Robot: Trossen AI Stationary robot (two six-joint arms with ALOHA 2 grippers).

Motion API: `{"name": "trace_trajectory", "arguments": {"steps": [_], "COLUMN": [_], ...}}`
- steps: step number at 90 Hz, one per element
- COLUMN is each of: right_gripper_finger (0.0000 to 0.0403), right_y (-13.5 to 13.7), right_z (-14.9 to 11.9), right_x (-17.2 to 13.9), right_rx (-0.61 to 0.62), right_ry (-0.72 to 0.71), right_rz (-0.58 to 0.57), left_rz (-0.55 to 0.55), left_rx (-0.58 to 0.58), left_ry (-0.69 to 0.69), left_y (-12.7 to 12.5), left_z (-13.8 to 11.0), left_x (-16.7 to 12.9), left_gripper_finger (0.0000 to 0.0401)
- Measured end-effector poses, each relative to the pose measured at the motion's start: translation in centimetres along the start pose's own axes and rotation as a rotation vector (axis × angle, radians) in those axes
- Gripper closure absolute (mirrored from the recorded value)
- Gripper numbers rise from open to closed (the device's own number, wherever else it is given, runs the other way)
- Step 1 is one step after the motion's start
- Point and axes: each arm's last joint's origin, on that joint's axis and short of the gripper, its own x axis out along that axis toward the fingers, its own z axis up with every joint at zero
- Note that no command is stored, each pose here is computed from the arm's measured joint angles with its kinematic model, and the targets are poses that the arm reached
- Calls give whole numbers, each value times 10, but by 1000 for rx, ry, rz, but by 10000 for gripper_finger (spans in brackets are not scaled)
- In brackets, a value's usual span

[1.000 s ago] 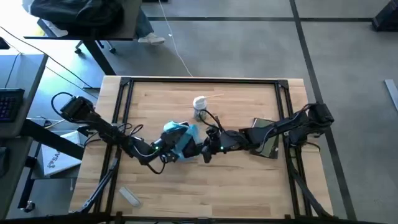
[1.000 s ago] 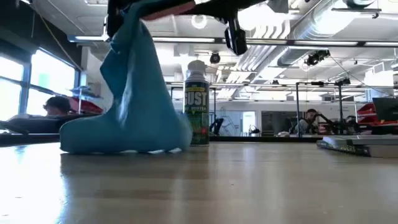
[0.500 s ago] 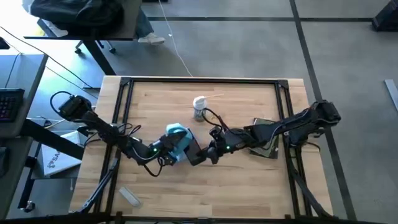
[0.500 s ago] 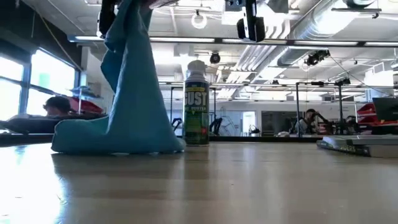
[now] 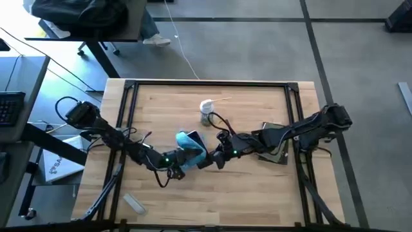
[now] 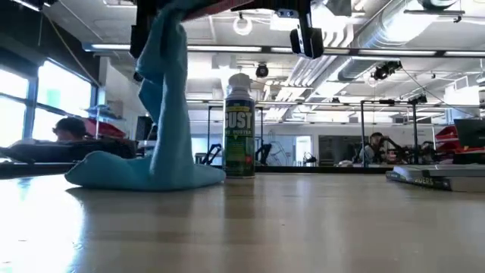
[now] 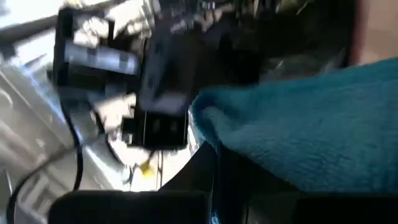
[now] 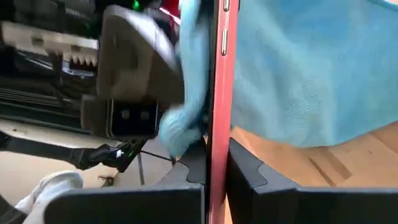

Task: Apply microfiber cloth
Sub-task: Wipe the front and back of the pink cellphone with a blue microfiber cloth

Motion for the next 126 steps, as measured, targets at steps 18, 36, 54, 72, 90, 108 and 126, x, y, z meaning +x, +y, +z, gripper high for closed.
{"name": "trace_trajectory", "arguments": {"steps": [18,36,54,72,90,108,126], "right_gripper_finger": [402,402,402,402,402,402,402], "right_y": [-1,3,5,-1,-7,-7,-5], "right_z": [0,-3,-2,15,26,27,23], "right_x": [0,0,0,-1,-2,-2,-2], "right_rx": [22,20,13,19,53,71,76], "right_ry": [-4,28,36,25,18,13,21], "right_rz": [-8,36,66,79,85,82,85], "left_rz": [38,61,46,42,38,27,37], "left_rx": [13,14,-1,-2,7,-11,-36], "left_ry": [87,231,264,242,172,197,276], "left_y": [3,17,13,7,-4,-7,1], "left_z": [-4,-23,-35,-32,-23,-22,-39], "left_x": [3,-8,-23,-40,-54,-57,-53], "left_gripper_finger": [401,401,401,401,401,401,401]}}
